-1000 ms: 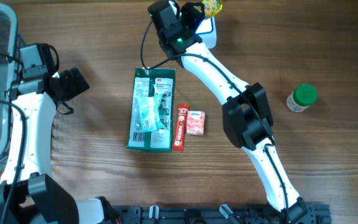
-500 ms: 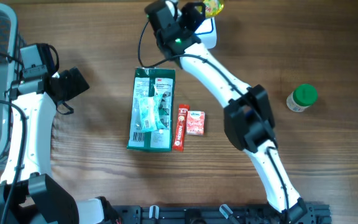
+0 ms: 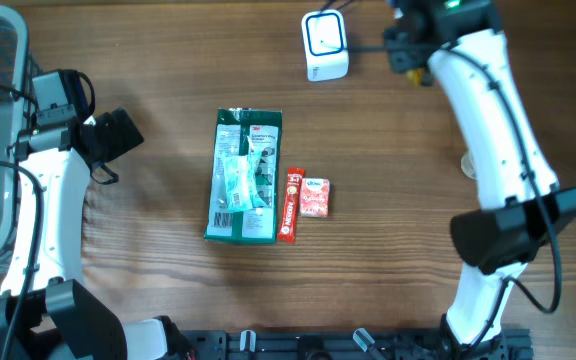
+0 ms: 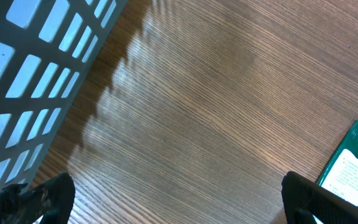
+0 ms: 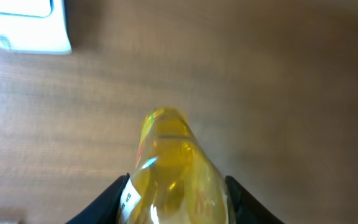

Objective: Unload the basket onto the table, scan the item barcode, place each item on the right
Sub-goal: 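Carry the Vim bottle right and set it beside the green jar, then move the right gripper left over the red-white Kleenex pack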

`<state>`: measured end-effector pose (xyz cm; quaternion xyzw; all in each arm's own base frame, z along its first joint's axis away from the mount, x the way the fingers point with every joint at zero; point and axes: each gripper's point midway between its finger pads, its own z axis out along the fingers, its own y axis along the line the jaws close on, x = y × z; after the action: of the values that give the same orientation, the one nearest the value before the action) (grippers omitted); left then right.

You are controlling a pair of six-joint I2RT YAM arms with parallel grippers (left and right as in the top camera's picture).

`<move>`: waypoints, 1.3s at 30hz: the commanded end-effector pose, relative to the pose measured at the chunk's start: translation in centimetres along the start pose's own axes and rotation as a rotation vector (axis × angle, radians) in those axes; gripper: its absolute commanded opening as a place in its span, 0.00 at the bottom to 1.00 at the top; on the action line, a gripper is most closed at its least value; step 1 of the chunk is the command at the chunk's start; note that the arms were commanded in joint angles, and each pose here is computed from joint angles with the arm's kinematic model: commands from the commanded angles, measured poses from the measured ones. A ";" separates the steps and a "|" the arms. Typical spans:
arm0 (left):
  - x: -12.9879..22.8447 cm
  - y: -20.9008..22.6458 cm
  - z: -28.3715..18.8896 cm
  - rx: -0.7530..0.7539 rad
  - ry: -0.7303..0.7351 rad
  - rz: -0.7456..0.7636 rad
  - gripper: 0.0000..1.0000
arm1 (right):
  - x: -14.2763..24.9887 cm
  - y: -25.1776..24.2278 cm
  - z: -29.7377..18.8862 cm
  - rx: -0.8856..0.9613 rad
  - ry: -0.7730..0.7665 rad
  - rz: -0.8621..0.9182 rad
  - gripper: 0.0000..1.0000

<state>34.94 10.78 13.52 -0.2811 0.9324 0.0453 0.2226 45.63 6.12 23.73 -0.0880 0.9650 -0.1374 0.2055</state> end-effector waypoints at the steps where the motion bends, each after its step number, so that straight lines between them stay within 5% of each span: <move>1: -0.5 0.1 -0.4 0.001 -0.019 0.007 1.00 | 2.4 -0.9 2.2 -0.228 0.134 0.208 0.25; 7: -0.5 0.1 -0.4 0.001 -0.019 0.007 1.00 | 6.4 -6.7 5.6 -0.192 0.262 0.354 0.26; 15: -0.5 0.1 -0.4 0.001 -0.019 0.007 1.00 | 9.7 -8.2 12.4 -0.167 0.311 0.429 0.34; 17: -0.5 0.1 -0.4 0.001 -0.019 0.007 1.00 | 10.0 -8.3 12.7 -0.166 0.315 0.433 0.45; 19: -0.5 0.1 -0.4 0.001 -0.019 0.007 1.00 | 10.1 -8.3 12.7 -0.167 0.319 0.432 0.73; 21: -0.5 0.1 -0.4 0.001 -0.019 0.006 1.00 | 10.3 -8.2 12.6 -0.168 0.328 0.429 0.81; 23: -0.5 0.1 -0.4 0.001 -0.019 0.006 1.00 | 10.4 -8.2 12.6 -0.169 0.333 0.427 1.00; 29: -0.5 0.1 -0.4 0.001 -0.019 0.007 1.00 | 8.2 -9.4 10.4 -0.162 0.263 0.441 1.00; 34: -0.5 0.1 -0.4 0.001 -0.019 0.007 1.00 | 4.2 -5.7 2.9 -0.383 0.117 0.381 0.92; 36: -0.5 0.1 -0.4 0.001 -0.019 0.007 1.00 | 4.3 -1.8 0.3 -0.552 0.123 0.295 0.83; 39: -0.5 0.1 -0.4 0.001 -0.019 0.007 1.00 | 6.0 2.8 -1.2 -0.661 0.219 0.224 0.47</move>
<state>34.94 10.78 13.52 -0.2811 0.9324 0.0453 0.2226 40.83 2.49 20.72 0.0274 0.9885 0.1178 0.0911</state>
